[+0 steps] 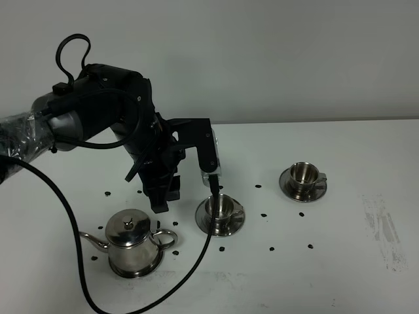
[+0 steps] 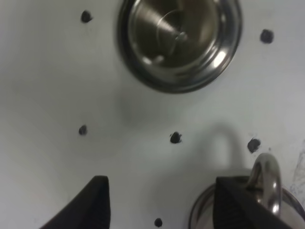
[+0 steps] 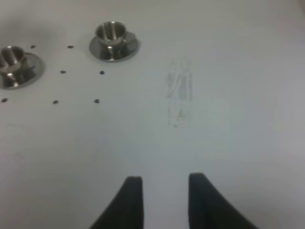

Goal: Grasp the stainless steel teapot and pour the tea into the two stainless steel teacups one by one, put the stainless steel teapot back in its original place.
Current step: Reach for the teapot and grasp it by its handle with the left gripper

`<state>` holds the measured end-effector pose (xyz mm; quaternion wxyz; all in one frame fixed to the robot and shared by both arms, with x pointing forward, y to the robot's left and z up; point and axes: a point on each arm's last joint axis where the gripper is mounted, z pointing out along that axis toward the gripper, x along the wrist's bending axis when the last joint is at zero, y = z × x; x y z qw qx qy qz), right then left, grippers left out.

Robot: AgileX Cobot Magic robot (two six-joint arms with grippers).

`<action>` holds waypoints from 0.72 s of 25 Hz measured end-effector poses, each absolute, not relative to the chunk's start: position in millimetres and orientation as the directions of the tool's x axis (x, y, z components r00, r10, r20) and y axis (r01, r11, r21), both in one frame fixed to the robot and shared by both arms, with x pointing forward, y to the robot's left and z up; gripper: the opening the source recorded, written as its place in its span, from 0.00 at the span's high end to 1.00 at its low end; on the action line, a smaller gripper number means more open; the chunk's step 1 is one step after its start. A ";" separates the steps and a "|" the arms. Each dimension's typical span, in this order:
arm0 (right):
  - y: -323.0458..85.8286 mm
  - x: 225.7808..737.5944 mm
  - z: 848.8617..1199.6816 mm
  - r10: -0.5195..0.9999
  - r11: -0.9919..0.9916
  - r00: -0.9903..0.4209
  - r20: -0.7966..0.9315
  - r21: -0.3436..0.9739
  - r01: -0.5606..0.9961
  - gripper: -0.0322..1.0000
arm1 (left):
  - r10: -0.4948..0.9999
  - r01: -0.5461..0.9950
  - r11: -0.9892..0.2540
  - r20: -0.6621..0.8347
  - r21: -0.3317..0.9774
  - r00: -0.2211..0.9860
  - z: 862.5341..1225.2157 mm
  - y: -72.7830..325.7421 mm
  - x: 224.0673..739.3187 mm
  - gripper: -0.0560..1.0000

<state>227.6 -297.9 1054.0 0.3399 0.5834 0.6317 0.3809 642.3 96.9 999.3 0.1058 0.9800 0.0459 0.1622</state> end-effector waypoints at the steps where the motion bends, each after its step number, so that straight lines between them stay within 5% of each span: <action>1: -297.7 227.6 1054.0 0.997 0.023 -0.077 0.016 0.878 0.479 0.74 | 0.111 0.044 -0.975 0.308 0.217 0.945 998.1 94.5 641.3 0.47; 18: -296.8 227.6 1054.0 0.998 0.010 -0.064 0.023 0.878 0.479 0.74 | 0.056 0.021 -0.991 0.269 0.130 0.961 955.2 90.4 649.0 0.47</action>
